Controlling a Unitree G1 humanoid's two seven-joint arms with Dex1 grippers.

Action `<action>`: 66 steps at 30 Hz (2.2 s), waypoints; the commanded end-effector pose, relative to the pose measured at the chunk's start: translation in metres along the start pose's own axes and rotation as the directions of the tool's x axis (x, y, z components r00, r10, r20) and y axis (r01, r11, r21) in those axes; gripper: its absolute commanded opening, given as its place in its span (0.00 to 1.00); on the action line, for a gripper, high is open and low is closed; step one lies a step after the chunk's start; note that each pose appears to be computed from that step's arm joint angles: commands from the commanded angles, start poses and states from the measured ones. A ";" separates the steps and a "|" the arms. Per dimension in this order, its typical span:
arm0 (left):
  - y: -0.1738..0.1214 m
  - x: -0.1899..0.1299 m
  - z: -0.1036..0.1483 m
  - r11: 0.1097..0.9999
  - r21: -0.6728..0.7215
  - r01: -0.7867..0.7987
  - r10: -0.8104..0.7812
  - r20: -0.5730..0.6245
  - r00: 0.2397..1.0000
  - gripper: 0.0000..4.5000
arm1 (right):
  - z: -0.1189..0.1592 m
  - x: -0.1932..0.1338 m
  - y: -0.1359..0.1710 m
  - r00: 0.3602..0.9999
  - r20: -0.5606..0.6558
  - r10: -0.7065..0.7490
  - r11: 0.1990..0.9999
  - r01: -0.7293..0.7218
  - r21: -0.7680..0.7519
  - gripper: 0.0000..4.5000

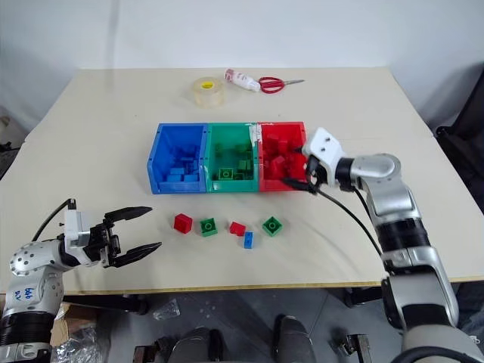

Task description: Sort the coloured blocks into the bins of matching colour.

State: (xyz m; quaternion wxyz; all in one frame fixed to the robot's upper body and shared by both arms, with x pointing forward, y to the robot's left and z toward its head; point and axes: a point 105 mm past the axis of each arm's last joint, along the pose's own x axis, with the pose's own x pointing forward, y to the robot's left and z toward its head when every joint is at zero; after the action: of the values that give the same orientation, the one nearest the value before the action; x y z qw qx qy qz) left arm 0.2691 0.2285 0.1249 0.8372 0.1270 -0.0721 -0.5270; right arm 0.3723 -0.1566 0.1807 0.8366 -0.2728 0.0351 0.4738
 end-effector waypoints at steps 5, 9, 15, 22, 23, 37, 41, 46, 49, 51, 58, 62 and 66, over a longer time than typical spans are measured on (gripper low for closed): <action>0.001 -0.001 0.000 1.000 0.006 0.018 -0.018 0.018 1.000 1.00 | -0.008 -0.070 0.048 0.992 -0.051 0.111 0.993 -0.109 0.041 0.99; 0.003 -0.002 -0.004 1.000 -0.002 0.019 -0.019 0.008 1.000 1.00 | -0.026 -0.097 0.061 0.985 -0.134 0.104 0.991 -0.093 0.092 0.99; 0.006 -0.001 -0.004 1.000 -0.005 0.021 -0.021 0.013 1.000 1.00 | -0.025 -0.092 0.066 0.985 -0.140 0.102 0.991 -0.089 0.101 0.99; 0.004 0.012 -0.004 1.000 -0.009 0.023 -0.023 0.037 0.999 1.00 | -0.013 -0.023 0.074 0.981 -0.037 0.191 0.978 -0.187 0.087 0.99; 0.003 0.014 -0.003 1.000 -0.008 0.021 -0.021 0.041 0.999 1.00 | -0.012 -0.016 0.074 0.979 -0.029 0.200 0.977 -0.197 0.085 0.99; -0.012 0.007 -0.001 0.999 -0.006 -0.032 0.032 0.035 0.999 1.00 | -0.017 0.040 0.078 0.960 -0.018 0.280 0.959 -0.279 0.042 0.72; -0.013 0.007 -0.001 0.999 -0.008 -0.038 0.038 0.035 0.999 1.00 | -0.014 0.037 0.079 0.960 -0.011 0.281 0.959 -0.281 0.032 0.44; -0.011 0.011 -0.001 0.999 -0.006 -0.042 0.042 0.044 0.998 1.00 | 0.021 0.034 0.064 0.967 0.089 0.238 0.971 -0.237 -0.018 0.44; -0.010 0.012 -0.001 0.999 -0.006 -0.041 0.041 0.046 0.998 1.00 | 0.048 0.036 0.046 0.970 0.160 0.184 0.983 -0.177 -0.059 0.44; -0.009 0.012 -0.001 0.999 -0.003 -0.041 0.041 0.047 0.998 1.00 | 0.065 0.042 0.033 0.969 0.196 0.151 0.987 -0.139 -0.075 0.44; -0.008 0.013 0.000 0.999 0.004 -0.041 0.041 0.049 0.998 1.00 | 0.094 0.082 -0.006 0.972 0.234 0.020 0.994 0.006 -0.112 0.52; -0.009 0.013 -0.001 0.999 0.007 -0.040 0.040 0.047 0.998 1.00 | 0.104 0.100 -0.010 0.965 0.261 -0.015 0.993 0.044 -0.106 0.82; -0.007 0.013 0.001 0.999 0.011 -0.040 0.039 0.049 0.998 1.00 | 0.104 0.102 -0.009 0.961 0.275 -0.006 0.992 0.040 -0.118 0.99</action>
State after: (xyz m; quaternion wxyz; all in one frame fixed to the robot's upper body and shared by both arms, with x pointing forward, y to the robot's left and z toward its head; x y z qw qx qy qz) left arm 0.2674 0.2121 0.1164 0.8448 0.1101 -0.0840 -0.5169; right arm 0.4161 -0.0320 0.2226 0.8240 -0.2505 -0.0806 0.5018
